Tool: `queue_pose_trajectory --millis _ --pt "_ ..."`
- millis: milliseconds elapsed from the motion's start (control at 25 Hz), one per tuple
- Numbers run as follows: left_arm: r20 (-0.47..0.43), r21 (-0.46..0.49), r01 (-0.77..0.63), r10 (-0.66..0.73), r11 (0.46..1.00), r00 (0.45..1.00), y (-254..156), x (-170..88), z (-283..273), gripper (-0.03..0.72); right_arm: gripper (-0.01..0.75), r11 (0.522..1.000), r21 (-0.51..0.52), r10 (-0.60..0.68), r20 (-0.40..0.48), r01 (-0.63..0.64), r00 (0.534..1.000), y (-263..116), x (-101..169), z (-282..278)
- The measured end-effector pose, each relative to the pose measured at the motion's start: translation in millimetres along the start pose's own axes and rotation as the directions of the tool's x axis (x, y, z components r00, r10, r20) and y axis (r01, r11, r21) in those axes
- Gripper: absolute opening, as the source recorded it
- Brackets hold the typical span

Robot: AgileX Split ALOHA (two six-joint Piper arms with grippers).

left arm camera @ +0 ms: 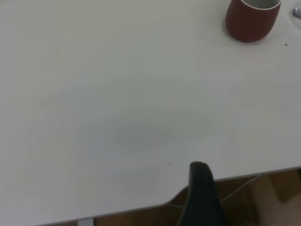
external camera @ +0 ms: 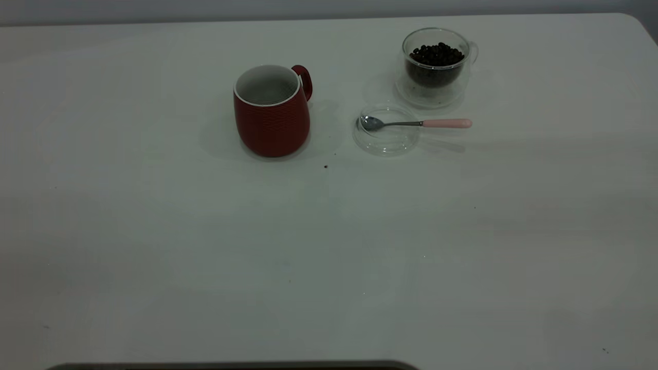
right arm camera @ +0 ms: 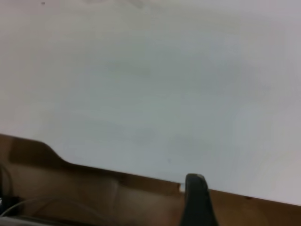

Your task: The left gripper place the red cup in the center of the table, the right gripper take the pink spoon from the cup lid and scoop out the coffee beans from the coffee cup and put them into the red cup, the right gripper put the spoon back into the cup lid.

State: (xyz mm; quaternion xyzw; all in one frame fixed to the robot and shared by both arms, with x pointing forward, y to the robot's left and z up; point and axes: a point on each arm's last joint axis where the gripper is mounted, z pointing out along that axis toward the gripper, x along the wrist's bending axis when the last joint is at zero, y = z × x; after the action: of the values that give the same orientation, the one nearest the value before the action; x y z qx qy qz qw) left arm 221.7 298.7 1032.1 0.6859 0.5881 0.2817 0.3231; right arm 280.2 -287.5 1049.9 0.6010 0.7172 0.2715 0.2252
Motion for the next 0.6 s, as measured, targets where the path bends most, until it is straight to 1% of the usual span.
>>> queue_pose_trajectory --millis 80,240,600 --pt "0.000 0.000 0.000 0.000 1.000 1.000 0 0 0 0.588 0.591 1.000 -0.024 -0.006 0.009 0.006 1.000 -10 0 0" --pt "0.000 0.000 0.000 0.000 1.000 1.000 0 0 0 0.588 0.591 0.995 -0.092 -0.025 0.001 0.025 1.000 -22 3 -4" --pt "0.000 0.000 0.000 0.000 1.000 1.000 0 0 0 0.588 0.591 0.984 -0.176 -0.038 0.011 0.040 0.999 -30 4 -13"
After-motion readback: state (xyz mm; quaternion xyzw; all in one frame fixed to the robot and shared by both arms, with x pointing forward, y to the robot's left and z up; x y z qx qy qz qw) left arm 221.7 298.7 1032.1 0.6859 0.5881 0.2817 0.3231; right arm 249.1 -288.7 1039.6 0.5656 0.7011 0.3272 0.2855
